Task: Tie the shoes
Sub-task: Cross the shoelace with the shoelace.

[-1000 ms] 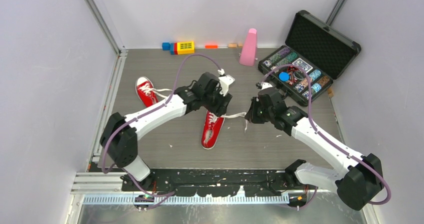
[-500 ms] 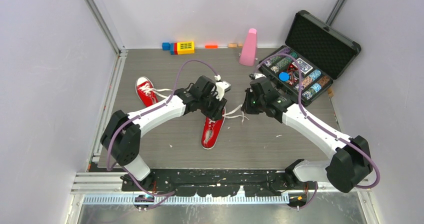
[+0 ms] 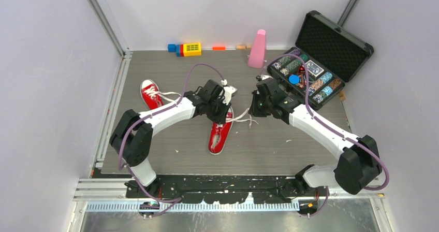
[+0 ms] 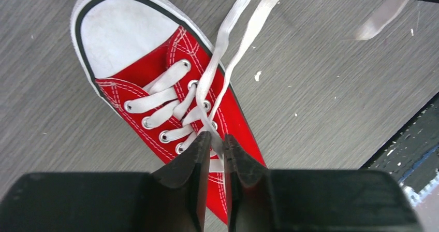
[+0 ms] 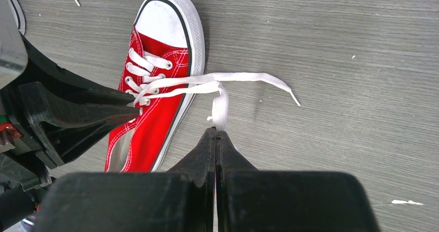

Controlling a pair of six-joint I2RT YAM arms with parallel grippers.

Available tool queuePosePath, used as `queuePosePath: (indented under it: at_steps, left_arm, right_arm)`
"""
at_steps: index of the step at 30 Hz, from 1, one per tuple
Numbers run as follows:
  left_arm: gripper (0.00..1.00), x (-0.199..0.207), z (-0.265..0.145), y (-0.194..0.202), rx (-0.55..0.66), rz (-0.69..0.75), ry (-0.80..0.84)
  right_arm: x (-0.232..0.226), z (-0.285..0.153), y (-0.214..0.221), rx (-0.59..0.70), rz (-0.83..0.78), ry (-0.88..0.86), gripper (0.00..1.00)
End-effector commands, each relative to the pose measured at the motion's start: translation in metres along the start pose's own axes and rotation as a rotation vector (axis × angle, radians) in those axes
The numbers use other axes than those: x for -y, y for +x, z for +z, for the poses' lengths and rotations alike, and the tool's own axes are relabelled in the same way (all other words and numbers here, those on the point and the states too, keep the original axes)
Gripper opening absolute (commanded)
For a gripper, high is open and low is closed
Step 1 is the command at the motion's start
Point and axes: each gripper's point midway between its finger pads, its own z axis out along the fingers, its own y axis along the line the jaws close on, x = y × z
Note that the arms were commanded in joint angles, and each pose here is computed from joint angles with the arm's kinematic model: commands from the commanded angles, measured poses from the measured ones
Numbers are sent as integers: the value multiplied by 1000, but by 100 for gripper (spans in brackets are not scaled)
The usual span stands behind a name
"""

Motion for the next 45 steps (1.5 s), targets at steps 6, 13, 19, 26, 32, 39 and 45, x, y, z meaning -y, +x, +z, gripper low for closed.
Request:
queuePosePath:
  at_steps: [6, 13, 19, 26, 32, 39, 45]
  left_arm:
    - [0, 3, -21, -11, 52, 29, 14]
    - [1, 2, -32, -14, 80, 49, -8]
    - [0, 2, -38, -15, 96, 59, -11]
    - [0, 1, -33, -12, 116, 78, -7]
    - [0, -1, -34, -11, 149, 102, -13]
    - [0, -4, -37, -8, 172, 137, -27]
    - [0, -4, -35, -7, 176, 149, -23]
  right_arm:
    - [-11, 1, -24, 50, -13, -21, 0]
    - [-13, 6, -33, 58, -16, -4, 0]
    - [-24, 11, -41, 62, 7, -41, 0]
    - [-62, 26, -50, 30, 132, -207, 0]
    - [-81, 49, -60, 27, 299, -313, 0]
    - [-89, 65, -70, 29, 387, -355, 0]
    - [-98, 69, -73, 13, 423, -400, 0]
